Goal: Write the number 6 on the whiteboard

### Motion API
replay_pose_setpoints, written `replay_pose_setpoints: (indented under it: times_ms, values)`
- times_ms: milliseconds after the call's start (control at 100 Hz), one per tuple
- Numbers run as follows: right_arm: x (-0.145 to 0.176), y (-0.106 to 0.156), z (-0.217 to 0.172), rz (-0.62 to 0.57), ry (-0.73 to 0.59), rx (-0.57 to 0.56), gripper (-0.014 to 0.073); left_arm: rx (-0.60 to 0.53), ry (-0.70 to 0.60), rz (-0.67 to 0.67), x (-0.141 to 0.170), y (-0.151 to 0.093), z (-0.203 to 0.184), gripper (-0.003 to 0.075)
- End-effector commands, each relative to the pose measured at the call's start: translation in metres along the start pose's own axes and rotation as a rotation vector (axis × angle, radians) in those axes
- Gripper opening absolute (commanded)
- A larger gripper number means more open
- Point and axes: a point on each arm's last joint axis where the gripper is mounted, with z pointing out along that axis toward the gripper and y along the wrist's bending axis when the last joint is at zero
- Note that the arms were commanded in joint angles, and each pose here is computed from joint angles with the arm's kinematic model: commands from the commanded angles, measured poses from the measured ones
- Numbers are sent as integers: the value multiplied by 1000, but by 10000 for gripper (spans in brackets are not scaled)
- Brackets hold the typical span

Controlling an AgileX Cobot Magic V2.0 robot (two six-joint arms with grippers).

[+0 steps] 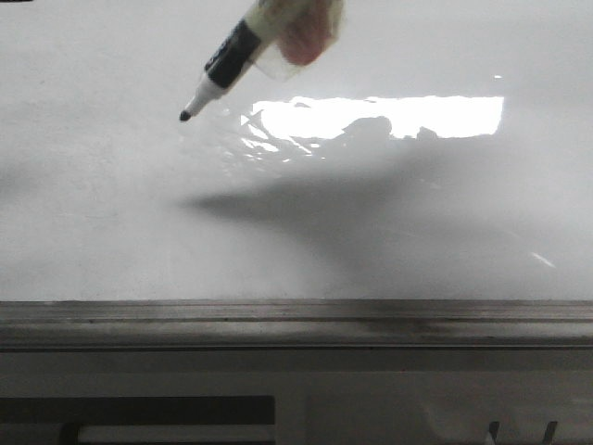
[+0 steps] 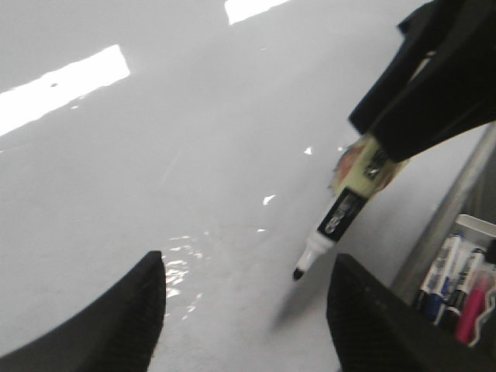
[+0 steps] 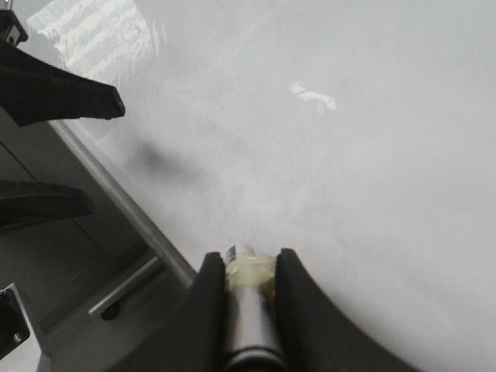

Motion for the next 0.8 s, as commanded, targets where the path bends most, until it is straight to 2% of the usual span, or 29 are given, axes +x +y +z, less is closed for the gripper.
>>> replay_pose_setpoints:
  times_ms: [0,140,420,570,790]
  values:
    - [-28,-5,-7,-10,-120,31,-64,-68,-112,-38,-18,11,-3,397]
    - [-40,-16,-4,-4,-144,78,-64,-126,-135,-57,-19,20,-4,398]
    - [-53,-36,10,17,-150,150,-64,-130,-150,-57,-20,20,-4,397]
    - [-40,-37,23,26,-46,145,-64,-130,-150,-57,-20,20,-4,397]
    - [0,-22,41,39,120,77,-64,-130,-150,-57,-20,20,-4,397]
